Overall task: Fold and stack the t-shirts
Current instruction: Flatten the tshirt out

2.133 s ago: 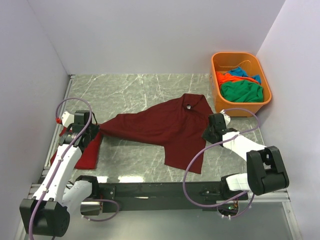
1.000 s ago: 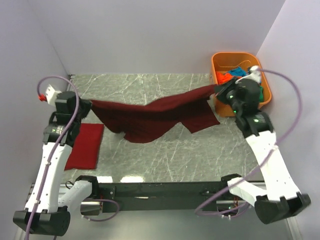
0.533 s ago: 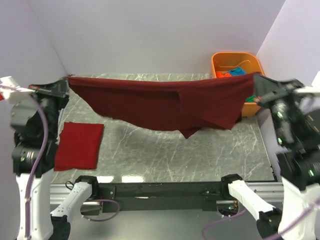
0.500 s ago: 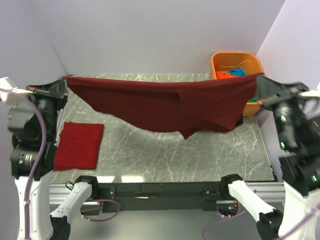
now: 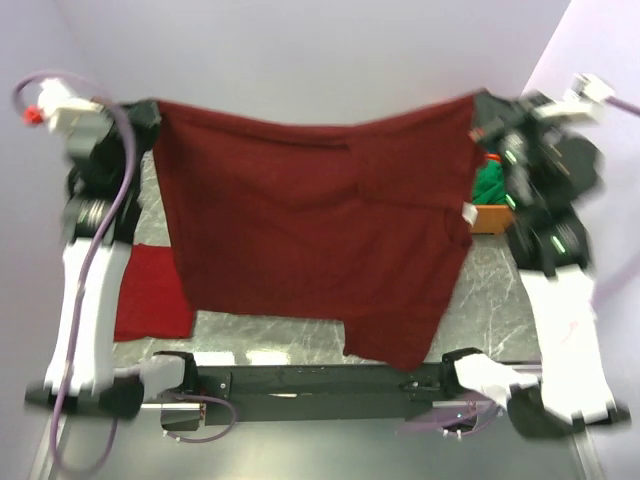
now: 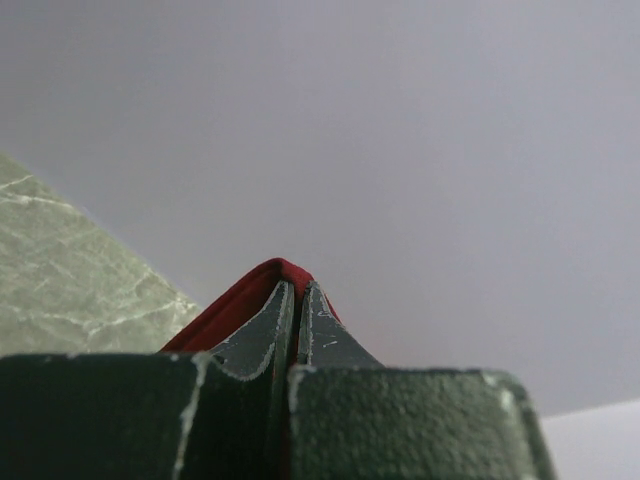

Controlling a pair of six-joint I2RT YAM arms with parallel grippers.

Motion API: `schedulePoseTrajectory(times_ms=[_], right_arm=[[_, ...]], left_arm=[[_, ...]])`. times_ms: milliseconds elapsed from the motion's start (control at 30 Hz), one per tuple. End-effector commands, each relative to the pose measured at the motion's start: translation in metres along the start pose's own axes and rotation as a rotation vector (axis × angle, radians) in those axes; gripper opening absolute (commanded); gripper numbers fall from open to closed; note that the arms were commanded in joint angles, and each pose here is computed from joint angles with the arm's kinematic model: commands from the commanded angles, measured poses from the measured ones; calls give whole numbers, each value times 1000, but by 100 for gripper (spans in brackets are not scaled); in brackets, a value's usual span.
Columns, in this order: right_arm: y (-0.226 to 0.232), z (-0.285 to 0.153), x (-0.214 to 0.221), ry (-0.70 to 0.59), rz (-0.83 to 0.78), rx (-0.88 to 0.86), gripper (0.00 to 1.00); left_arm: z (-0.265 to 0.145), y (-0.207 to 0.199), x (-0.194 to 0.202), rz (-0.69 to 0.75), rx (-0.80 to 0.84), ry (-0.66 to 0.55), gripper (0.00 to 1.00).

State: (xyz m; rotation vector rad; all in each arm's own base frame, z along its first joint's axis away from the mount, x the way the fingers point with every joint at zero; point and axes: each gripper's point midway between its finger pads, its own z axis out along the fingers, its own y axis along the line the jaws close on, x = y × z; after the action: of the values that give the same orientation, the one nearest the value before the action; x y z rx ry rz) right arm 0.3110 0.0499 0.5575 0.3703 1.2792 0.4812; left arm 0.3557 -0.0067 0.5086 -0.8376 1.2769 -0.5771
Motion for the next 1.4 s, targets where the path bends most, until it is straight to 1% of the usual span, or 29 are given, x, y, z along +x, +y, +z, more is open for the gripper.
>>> schedulePoseTrajectory(times_ms=[0,33,67,100,133,167,200,233,267,300,333,500,600,633,700,733,800,833,867,900,933,1000,1033,1100,1167,1200,1267,1300,1367], right_arm=[[8,53,-5,-105,-13,-49,0],[13,64,-5,-126,-13,-74,0],[9,85,6,-108,-17,-61,0],[11,96,2,-129,-16,-71,0],[24,102,-17,-171,-7,-107,0],[18,126,-1,-143,-10,-95,0],[20,135,-3,-151,-8,-109,0],[35,137,-25,-201,0,-147,0],[32,153,-16,-191,-5,-145,0],[36,157,-20,-205,-3,-160,0],[45,155,-36,-246,-3,-182,0],[47,153,-48,-294,-15,-189,0],[27,153,-20,-228,-8,-153,0],[9,157,11,-169,-10,-115,0],[-7,147,24,-142,8,-76,0],[-32,146,59,-73,5,-23,0],[-48,128,70,-48,37,17,0],[-70,121,105,32,38,62,0],[-76,111,110,48,45,75,0],[-85,104,124,80,66,100,0],[-106,92,160,166,71,147,0],[-120,73,188,244,100,181,0],[-135,58,215,309,105,216,0],[-164,32,258,412,108,295,0],[-179,15,285,490,113,337,0],[-187,3,300,542,114,365,0],[-203,-16,332,641,114,399,0],[-210,-26,344,686,106,428,0],[-219,-44,366,767,103,443,0]], left_arm=[[48,-19,-13,3,61,-86,1],[60,-18,-11,-1,67,-86,1],[70,-27,-23,-19,108,-121,1],[96,-15,-14,-30,98,-95,1],[103,-27,-24,-47,142,-109,1],[115,-28,-36,-55,162,-131,1],[141,-17,-21,-65,153,-87,1],[144,-35,-40,-77,203,-115,1],[153,-35,-50,-80,220,-130,1],[171,-27,-43,-100,220,-104,1],[169,-41,-54,-113,268,-104,1],[180,-34,-77,-170,359,-91,1],[183,-9,-64,-162,307,-69,1],[189,16,-47,-171,262,-36,1],[182,31,-35,-197,256,11,1],[185,61,-15,-217,202,48,1],[174,76,1,-232,182,86,1],[172,106,25,-244,121,130,1],[169,121,37,-251,83,155,1],[161,128,43,-260,63,167,1],[153,160,68,-274,-7,210,1],[136,183,84,-285,-73,230,1],[124,211,107,-293,-143,269,1],[101,246,134,-270,-245,314,1],[80,268,155,-251,-313,356,1],[62,293,174,-258,-381,390,1],[42,311,190,-274,-451,407,1],[23,332,204,-276,-526,436,1],[8,343,209,-252,-587,426,1]])
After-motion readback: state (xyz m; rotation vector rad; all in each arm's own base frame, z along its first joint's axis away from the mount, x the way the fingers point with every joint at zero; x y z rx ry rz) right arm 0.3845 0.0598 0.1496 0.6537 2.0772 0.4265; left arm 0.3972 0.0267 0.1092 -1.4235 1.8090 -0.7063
